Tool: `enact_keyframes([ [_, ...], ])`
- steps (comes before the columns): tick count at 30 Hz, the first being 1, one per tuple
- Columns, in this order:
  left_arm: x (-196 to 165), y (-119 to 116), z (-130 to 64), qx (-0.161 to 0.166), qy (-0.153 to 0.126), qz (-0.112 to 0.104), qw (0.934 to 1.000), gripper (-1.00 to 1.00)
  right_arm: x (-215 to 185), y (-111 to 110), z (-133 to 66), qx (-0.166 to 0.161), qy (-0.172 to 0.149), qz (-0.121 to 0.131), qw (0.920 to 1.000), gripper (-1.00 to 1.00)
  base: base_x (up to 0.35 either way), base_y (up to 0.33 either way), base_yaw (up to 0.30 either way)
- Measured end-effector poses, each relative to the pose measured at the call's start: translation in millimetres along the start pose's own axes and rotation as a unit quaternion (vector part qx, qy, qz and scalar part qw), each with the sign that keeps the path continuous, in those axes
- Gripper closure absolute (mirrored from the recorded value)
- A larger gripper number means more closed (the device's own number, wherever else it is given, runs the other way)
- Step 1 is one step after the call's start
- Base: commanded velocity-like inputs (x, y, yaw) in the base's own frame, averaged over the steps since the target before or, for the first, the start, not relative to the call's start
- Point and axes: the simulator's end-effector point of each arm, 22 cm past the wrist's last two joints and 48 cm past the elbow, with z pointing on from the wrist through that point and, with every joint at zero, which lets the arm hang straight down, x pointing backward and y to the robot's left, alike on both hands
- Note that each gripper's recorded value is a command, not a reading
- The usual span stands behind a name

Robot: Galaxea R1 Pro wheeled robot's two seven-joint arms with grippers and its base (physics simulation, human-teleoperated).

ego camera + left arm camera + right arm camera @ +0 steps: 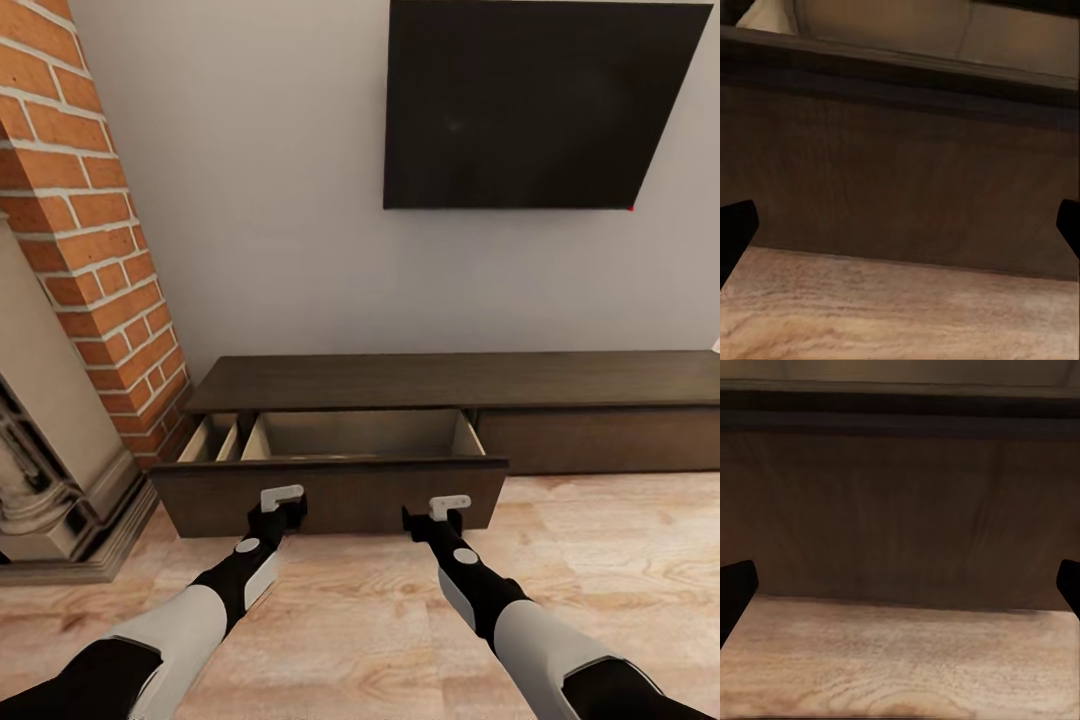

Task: Place each of the two pumpkins and all three candles from the living room inside a cabinet in the living room (use any cabinet), then make sure every cabinet is closed, and position the cauldron so it is next to a table in the living room.

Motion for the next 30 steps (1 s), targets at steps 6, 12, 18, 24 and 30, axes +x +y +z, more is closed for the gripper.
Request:
enact_keyframes([
  [6, -6.0, 12.6, 6.0, -0.005, -0.022, 0.000, 0.9998, -1.00, 14.0, 0.9, 3.1, -0.001, 0.000, -0.002, 1.0000, -1.00, 0.000, 0.000, 0.000],
  [12, 4.9, 14.1, 9.1, -0.003, -0.026, 0.004, 0.9997, -1.00, 27.6, 1.7, 6.2, -0.002, 0.000, -0.003, 1.0000, -1.00, 0.000, 0.000, 0.000],
  [18, 19.3, 14.6, 13.9, -0.003, -0.019, 0.011, 0.9998, -1.00, 43.6, 10.9, 9.7, -0.013, 0.008, -0.019, 0.9997, -1.00, 0.000, 0.000, 0.000],
  [24, 34.6, 15.0, 19.2, -0.001, -0.009, 0.024, 0.9997, -1.00, 59.4, 18.7, 13.7, -0.022, 0.019, -0.032, 0.9991, -1.00, 0.000, 0.000, 0.000],
  [30, 50.4, 17.5, 24.3, -0.001, 0.003, 0.028, 0.9996, -1.00, 75.1, 19.7, 17.8, -0.024, 0.031, -0.033, 0.9987, -1.00, 0.000, 0.000, 0.000],
])
